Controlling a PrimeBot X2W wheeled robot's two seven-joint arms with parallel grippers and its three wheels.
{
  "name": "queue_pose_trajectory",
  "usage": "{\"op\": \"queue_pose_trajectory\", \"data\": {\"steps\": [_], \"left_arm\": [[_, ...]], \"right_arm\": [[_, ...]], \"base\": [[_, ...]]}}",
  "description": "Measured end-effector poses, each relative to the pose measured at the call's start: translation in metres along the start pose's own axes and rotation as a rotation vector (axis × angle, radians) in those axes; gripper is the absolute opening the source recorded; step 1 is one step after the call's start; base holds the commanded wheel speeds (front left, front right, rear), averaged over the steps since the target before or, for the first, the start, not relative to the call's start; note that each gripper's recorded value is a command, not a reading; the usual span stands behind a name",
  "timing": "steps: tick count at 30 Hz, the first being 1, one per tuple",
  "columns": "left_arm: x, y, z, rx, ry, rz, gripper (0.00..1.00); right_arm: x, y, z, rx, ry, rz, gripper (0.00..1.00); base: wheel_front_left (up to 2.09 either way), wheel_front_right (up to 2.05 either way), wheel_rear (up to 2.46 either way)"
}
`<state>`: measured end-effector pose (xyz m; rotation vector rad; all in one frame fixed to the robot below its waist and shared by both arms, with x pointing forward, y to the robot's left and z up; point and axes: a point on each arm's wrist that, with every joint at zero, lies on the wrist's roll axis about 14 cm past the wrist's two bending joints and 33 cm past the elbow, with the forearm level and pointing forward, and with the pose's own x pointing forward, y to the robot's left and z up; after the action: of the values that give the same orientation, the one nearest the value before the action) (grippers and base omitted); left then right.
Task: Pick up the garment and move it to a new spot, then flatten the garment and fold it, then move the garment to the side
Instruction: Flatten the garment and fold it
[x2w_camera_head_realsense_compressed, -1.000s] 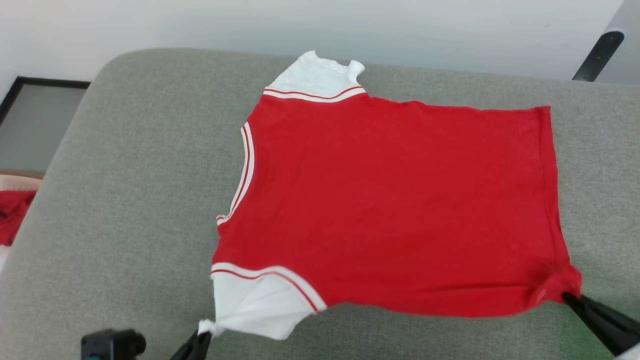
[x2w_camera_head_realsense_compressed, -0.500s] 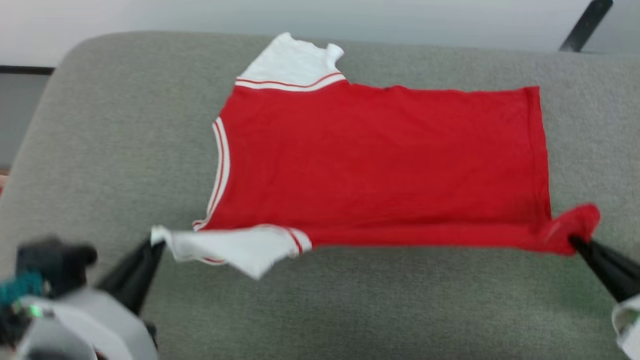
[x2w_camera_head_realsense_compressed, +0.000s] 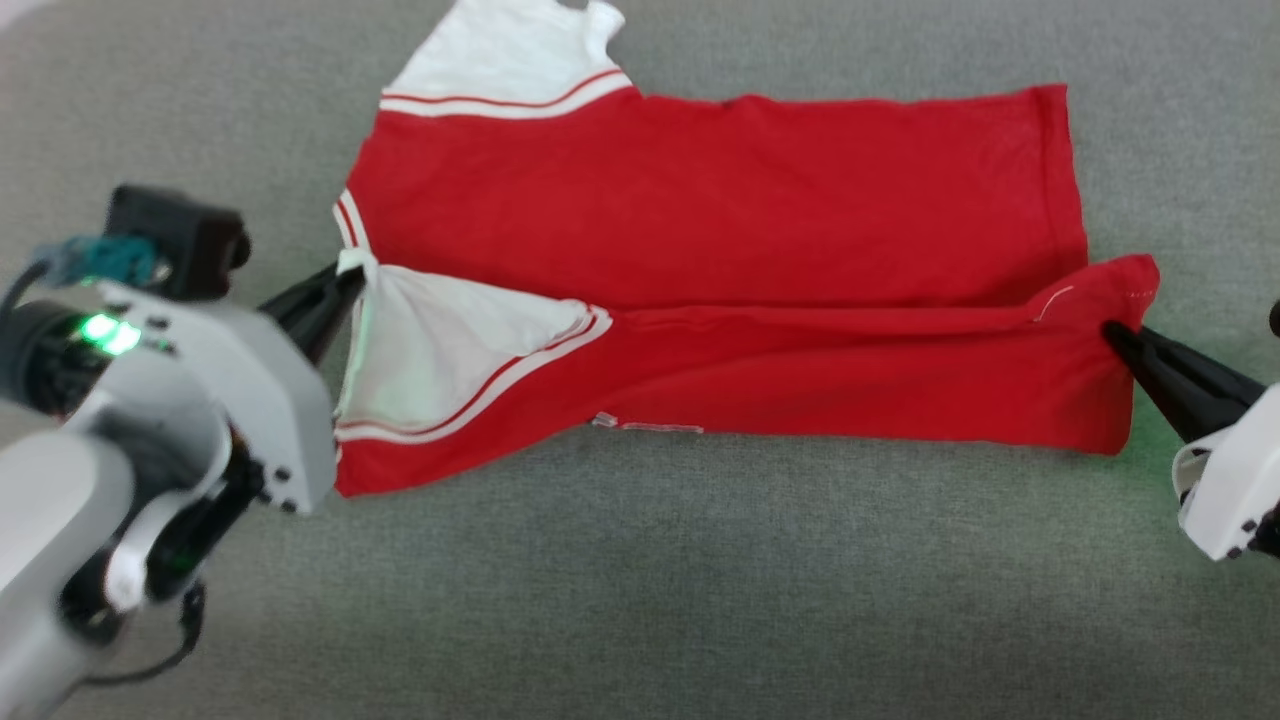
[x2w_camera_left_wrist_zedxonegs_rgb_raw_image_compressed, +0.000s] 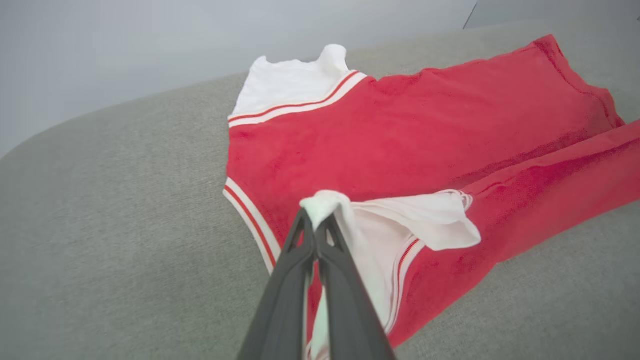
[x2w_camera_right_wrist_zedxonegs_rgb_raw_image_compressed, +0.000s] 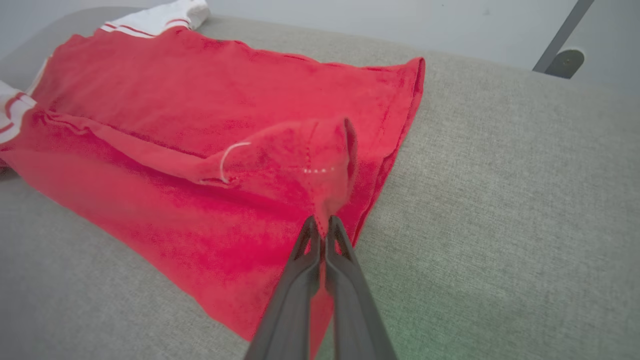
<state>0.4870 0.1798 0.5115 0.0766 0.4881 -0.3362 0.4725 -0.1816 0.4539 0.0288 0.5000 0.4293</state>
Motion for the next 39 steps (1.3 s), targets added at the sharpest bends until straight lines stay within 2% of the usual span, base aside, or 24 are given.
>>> {"op": "queue_pose_trajectory", "data": {"steps": [6,12,14,15,16,17,18,19,21,23,24,25,39], "left_arm": [[0.035,0.005,-0.031,-0.026,0.120,-0.018,0.00],[0.049,0.010,-0.048,-0.044,0.188,-0.020,0.00],[0.050,0.013,-0.048,-0.041,0.198,-0.014,0.04],[0.049,0.015,-0.049,-0.044,0.206,-0.012,0.07],[0.049,0.016,-0.049,-0.050,0.208,-0.008,0.15],[0.048,0.018,-0.049,-0.054,0.211,-0.003,0.24],[0.047,0.018,-0.048,-0.060,0.211,0.000,0.34],[0.046,0.019,-0.046,-0.060,0.209,0.003,0.41],[0.044,0.023,-0.043,-0.063,0.200,0.014,0.49],[0.041,0.025,-0.040,-0.067,0.194,0.018,0.81],[0.040,0.025,-0.038,-0.068,0.189,0.019,0.85],[0.039,0.025,-0.036,-0.069,0.183,0.021,1.00],[0.008,0.023,-0.026,-0.095,0.155,0.032,1.00]], "right_arm": [[0.017,-0.008,-0.020,0.035,0.080,-0.013,0.00],[0.026,-0.004,-0.023,0.070,0.105,0.003,0.00],[0.027,-0.004,-0.021,0.068,0.106,0.005,0.00],[0.027,-0.004,-0.020,0.069,0.106,0.006,0.25],[0.027,-0.003,-0.020,0.068,0.114,0.009,0.44],[0.027,-0.001,-0.020,0.064,0.120,0.014,0.49],[0.027,0.000,-0.020,0.062,0.124,0.017,0.70],[0.026,0.001,-0.019,0.058,0.129,0.021,1.00],[0.025,0.002,-0.014,0.045,0.126,0.024,1.00],[0.024,0.003,-0.010,0.034,0.127,0.027,1.00],[0.023,0.004,-0.008,0.029,0.125,0.028,1.00],[0.022,0.004,-0.005,0.026,0.118,0.028,1.00],[-0.010,0.013,0.052,-0.032,-0.091,0.011,1.00]], "base": [[0.00,0.00,0.00],[0.00,0.00,0.00],[0.00,0.00,0.00],[0.00,0.00,0.00],[0.00,0.00,0.00],[0.00,0.00,0.00],[0.00,0.00,0.00],[0.00,0.00,0.00],[0.00,0.00,0.00],[0.00,0.00,0.00],[0.00,0.00,0.00],[0.00,0.00,0.00],[0.00,0.00,0.00]]}}
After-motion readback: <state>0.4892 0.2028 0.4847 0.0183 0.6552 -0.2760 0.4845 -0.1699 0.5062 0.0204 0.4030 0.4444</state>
